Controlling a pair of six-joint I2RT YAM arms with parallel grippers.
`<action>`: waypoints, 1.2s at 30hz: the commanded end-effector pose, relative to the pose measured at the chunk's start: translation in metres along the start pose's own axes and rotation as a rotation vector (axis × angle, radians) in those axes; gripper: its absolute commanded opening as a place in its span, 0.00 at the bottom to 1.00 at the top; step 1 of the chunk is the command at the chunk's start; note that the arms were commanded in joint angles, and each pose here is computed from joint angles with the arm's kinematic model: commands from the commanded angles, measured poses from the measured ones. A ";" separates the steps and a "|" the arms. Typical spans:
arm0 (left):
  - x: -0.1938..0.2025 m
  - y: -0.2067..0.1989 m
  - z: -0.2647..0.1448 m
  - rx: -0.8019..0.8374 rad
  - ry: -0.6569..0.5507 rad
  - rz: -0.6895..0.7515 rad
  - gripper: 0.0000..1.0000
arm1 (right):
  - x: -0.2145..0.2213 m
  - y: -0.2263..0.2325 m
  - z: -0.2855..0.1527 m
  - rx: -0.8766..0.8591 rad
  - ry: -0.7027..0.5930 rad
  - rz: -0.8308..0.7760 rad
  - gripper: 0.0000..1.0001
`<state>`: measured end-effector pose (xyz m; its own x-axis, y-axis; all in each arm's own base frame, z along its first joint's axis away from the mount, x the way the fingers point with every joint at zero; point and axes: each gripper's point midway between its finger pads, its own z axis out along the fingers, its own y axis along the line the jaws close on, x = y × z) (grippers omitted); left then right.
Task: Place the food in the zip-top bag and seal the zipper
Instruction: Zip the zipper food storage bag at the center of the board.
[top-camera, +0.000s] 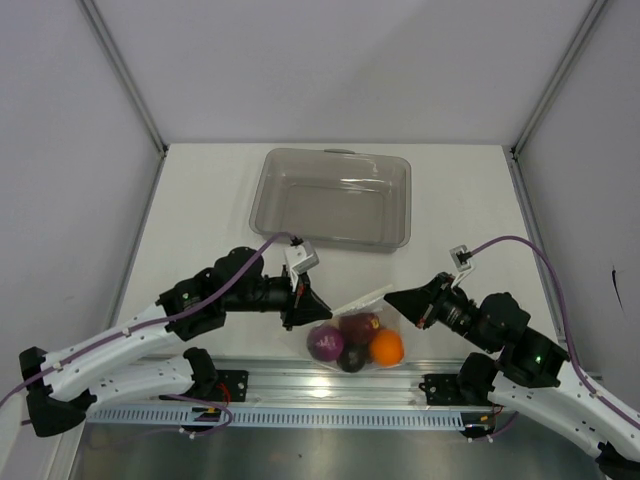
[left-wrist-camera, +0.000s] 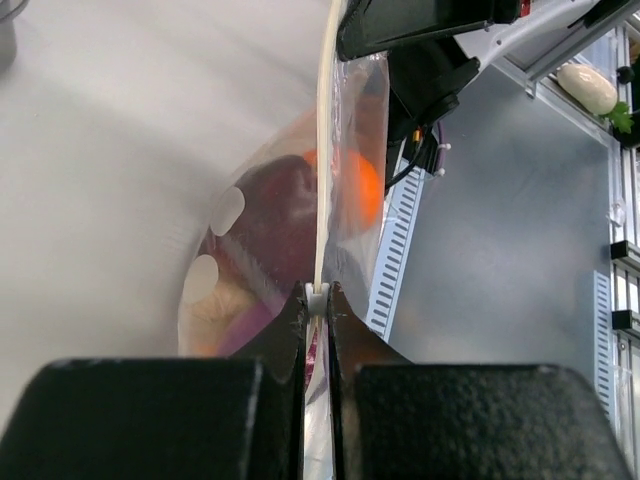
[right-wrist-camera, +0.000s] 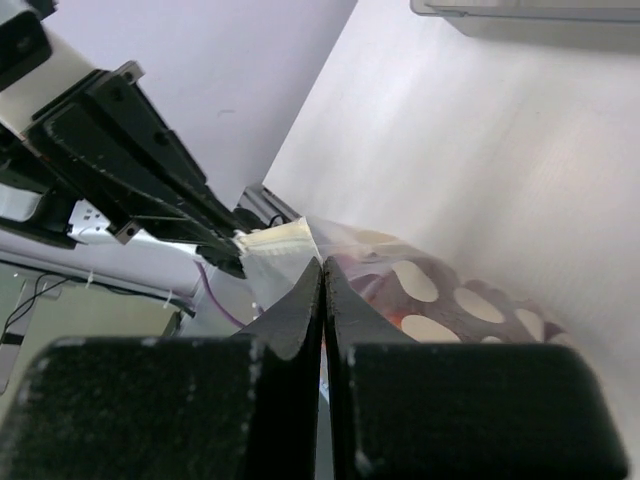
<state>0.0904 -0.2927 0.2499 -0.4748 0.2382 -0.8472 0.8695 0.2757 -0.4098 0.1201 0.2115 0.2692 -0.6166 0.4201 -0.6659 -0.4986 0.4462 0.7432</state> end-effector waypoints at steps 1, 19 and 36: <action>0.012 0.008 -0.016 -0.058 0.020 -0.001 0.00 | -0.027 -0.001 -0.005 0.040 -0.115 -0.009 0.00; 0.033 0.014 -0.028 -0.081 0.013 -0.031 0.01 | 0.002 0.010 -0.004 -0.031 0.103 -0.239 0.09; 0.013 -0.002 -0.022 0.006 0.003 0.006 0.01 | 0.037 0.052 0.013 -0.215 0.688 -0.562 0.62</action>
<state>0.0781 -0.2627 0.2219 -0.5154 0.2850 -0.8082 0.8453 0.3238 -0.4249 0.0969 0.2623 0.2855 -0.4943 -0.2973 -0.8169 -0.8490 0.3669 0.3802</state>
